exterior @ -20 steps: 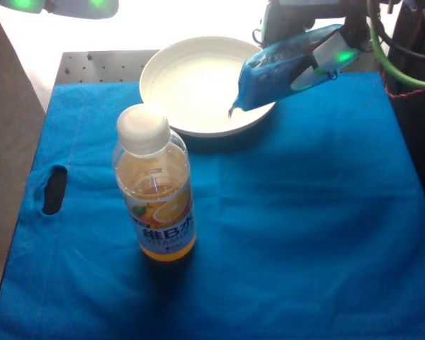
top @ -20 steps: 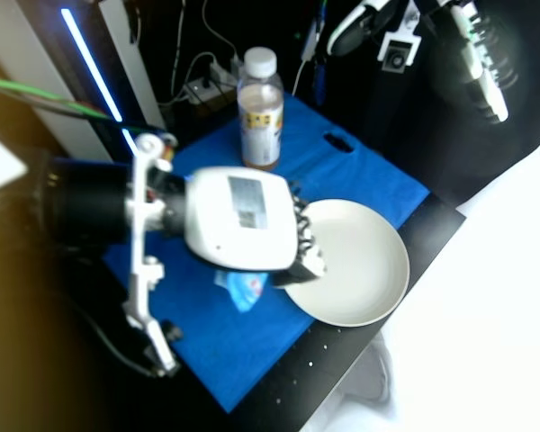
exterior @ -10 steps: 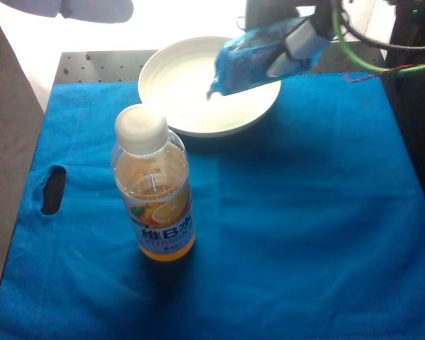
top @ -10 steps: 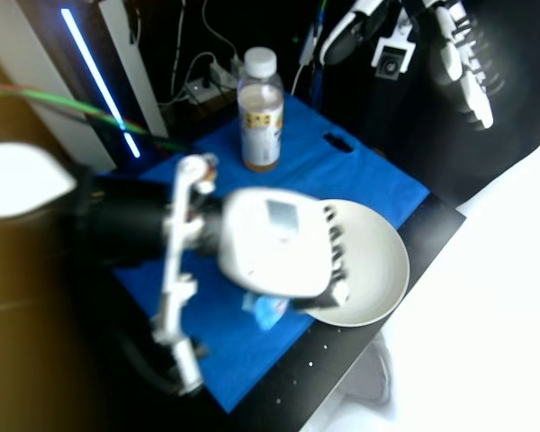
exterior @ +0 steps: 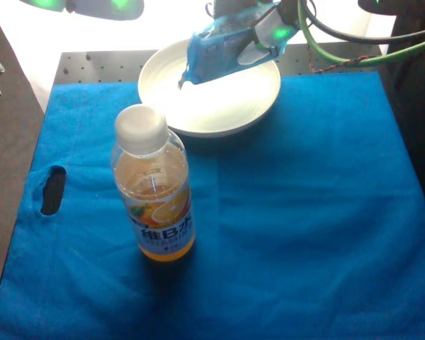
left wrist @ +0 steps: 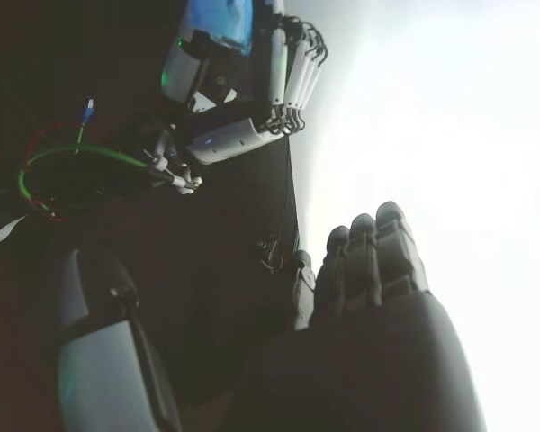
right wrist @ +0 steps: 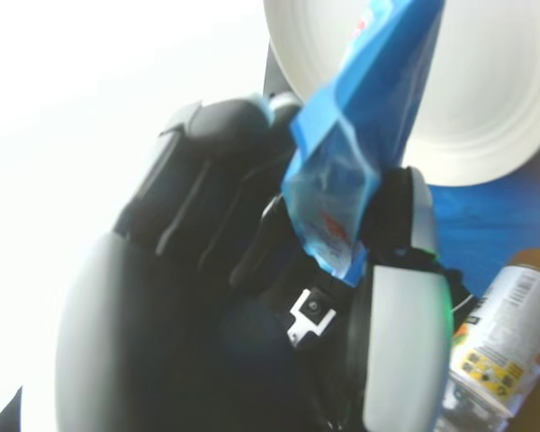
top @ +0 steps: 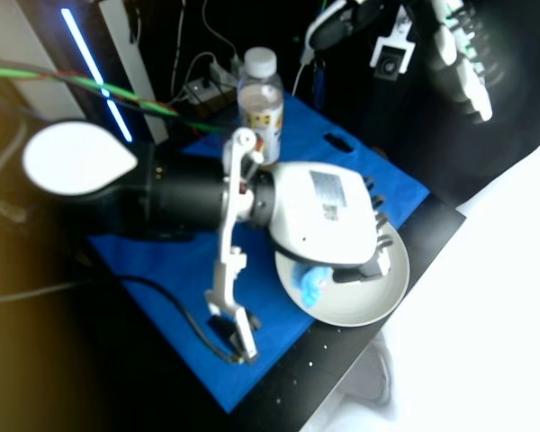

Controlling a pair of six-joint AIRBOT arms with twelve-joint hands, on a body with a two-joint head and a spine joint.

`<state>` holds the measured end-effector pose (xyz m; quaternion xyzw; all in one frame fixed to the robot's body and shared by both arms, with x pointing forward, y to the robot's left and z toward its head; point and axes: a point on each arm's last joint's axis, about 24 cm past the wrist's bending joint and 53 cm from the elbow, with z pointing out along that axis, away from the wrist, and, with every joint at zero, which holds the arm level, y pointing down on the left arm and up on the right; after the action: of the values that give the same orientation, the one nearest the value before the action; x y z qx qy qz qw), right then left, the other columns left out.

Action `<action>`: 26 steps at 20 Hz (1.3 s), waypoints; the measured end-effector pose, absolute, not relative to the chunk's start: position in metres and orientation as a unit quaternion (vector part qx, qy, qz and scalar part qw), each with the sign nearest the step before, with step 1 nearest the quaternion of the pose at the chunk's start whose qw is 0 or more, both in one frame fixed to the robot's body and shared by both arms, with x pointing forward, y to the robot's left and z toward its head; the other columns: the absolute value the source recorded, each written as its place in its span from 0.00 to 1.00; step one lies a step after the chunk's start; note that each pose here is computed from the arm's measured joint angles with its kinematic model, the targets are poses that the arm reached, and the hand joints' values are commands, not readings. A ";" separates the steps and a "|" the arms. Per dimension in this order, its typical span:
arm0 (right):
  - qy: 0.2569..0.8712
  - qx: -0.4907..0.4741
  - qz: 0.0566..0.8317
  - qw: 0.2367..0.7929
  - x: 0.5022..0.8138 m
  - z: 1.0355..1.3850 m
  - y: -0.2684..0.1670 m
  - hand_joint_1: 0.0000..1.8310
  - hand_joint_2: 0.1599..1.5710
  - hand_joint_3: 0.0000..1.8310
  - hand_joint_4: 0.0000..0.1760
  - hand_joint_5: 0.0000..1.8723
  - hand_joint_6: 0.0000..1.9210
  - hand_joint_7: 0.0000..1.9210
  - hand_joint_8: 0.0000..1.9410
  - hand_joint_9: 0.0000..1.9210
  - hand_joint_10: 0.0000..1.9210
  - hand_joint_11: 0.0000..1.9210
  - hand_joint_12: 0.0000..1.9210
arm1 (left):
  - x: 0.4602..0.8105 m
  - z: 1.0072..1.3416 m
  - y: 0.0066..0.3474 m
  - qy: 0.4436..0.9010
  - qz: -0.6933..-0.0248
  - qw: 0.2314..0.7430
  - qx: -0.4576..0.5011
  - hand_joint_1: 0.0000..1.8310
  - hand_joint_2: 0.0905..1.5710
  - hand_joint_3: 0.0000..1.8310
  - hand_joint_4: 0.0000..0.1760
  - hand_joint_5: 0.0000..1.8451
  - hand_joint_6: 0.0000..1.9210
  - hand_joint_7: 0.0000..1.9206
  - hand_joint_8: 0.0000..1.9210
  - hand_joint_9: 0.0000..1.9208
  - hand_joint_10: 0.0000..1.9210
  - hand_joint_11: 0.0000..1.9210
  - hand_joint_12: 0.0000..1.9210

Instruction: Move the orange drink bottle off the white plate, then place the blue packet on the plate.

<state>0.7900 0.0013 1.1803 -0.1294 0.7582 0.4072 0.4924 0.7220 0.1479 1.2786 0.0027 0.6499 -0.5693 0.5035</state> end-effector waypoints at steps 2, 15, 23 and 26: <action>0.758 -0.119 0.409 0.494 0.793 1.182 -0.001 0.63 0.67 0.01 0.00 0.55 0.47 0.42 0.29 0.37 0.32 0.22 0.72 | 0.722 1.279 0.147 0.650 -0.570 0.503 0.003 0.37 0.48 0.00 1.00 0.00 0.00 0.00 0.00 0.00 0.00 0.00 0.00; 0.757 -0.114 0.410 0.496 0.791 1.186 -0.018 0.43 0.43 0.00 1.00 0.00 0.00 0.00 0.00 0.04 0.01 0.05 0.02 | 0.722 1.277 0.143 0.651 -0.570 0.500 0.005 0.37 0.45 0.00 1.00 0.00 0.00 0.00 0.00 0.00 0.00 0.00 0.00; 0.736 -0.097 0.443 0.502 0.762 1.214 -0.054 0.43 0.41 0.00 1.00 0.00 0.00 0.00 0.00 0.00 0.00 0.03 0.02 | 0.723 1.253 0.154 0.658 -0.570 0.491 -0.025 0.41 0.45 0.00 1.00 0.00 0.00 0.00 0.00 0.00 0.00 0.00 0.00; 0.733 -0.101 0.448 0.501 0.750 1.220 -0.064 0.42 0.39 0.00 1.00 0.00 0.00 0.00 0.00 0.00 0.00 0.00 0.01 | 0.723 1.244 0.165 0.668 -0.558 0.491 -0.032 0.41 0.43 0.00 1.00 0.00 0.00 0.00 0.00 0.00 0.00 0.00 0.00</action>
<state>0.7505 -0.0639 1.2197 -0.1014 0.7331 0.4483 0.5013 0.7230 0.1652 1.2436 -0.0323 0.6678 -0.5585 0.4911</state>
